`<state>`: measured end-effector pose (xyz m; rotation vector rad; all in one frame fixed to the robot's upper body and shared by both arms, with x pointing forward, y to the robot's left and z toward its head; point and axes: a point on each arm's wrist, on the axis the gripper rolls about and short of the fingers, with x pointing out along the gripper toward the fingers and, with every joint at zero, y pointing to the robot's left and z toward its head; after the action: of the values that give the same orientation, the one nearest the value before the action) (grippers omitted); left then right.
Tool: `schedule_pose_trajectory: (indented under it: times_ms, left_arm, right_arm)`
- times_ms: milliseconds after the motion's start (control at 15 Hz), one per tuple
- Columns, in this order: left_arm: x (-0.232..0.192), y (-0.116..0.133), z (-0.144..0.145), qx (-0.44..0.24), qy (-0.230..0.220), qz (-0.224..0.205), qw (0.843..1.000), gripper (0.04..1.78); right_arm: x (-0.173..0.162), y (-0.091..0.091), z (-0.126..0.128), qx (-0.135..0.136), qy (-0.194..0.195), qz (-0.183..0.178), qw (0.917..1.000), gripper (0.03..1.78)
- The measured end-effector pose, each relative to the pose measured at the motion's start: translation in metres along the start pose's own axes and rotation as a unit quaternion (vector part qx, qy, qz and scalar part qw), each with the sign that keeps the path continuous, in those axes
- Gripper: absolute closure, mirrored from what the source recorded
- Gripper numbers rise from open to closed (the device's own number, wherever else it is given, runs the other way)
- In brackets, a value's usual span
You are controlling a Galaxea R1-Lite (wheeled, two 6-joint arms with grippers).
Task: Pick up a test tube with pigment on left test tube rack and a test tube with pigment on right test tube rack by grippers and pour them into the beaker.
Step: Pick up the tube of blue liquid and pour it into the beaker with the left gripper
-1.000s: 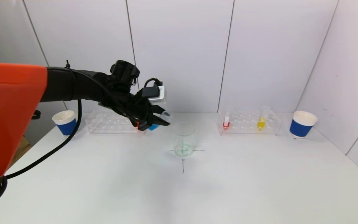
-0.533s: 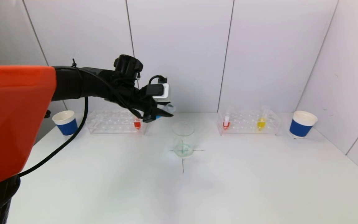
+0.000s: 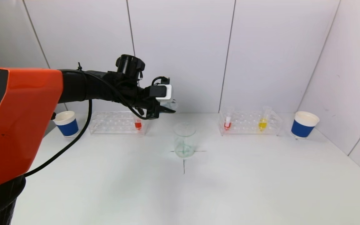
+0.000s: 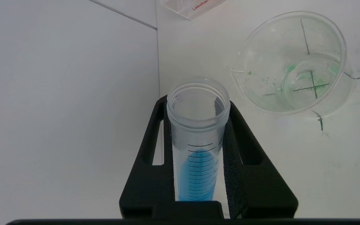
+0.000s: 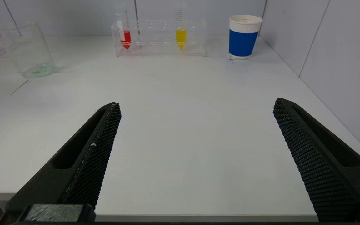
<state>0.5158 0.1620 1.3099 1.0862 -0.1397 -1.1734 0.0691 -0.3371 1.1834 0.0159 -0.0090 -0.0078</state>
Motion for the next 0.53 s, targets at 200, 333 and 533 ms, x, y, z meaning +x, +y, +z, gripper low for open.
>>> schedule_pose_trajectory:
  times_ms: [200,333,533]
  left_arm:
    - [0.004,0.001,-0.003,0.018,-0.004,0.019,1.000,1.37]
    - [0.009,-0.001,-0.007,0.030,-0.008,0.034,0.999,1.37]
    - [0.015,-0.002,-0.011,0.048,-0.012,0.053,0.997,1.37]
  right_arm:
    - [0.000,0.000,0.000,0.000,0.000,0.000,1.0000,0.04]
    - [0.000,0.000,0.000,0.000,0.000,0.000,1.0000,0.04]
    - [0.000,0.000,0.000,0.000,0.000,0.000,1.0000,0.04]
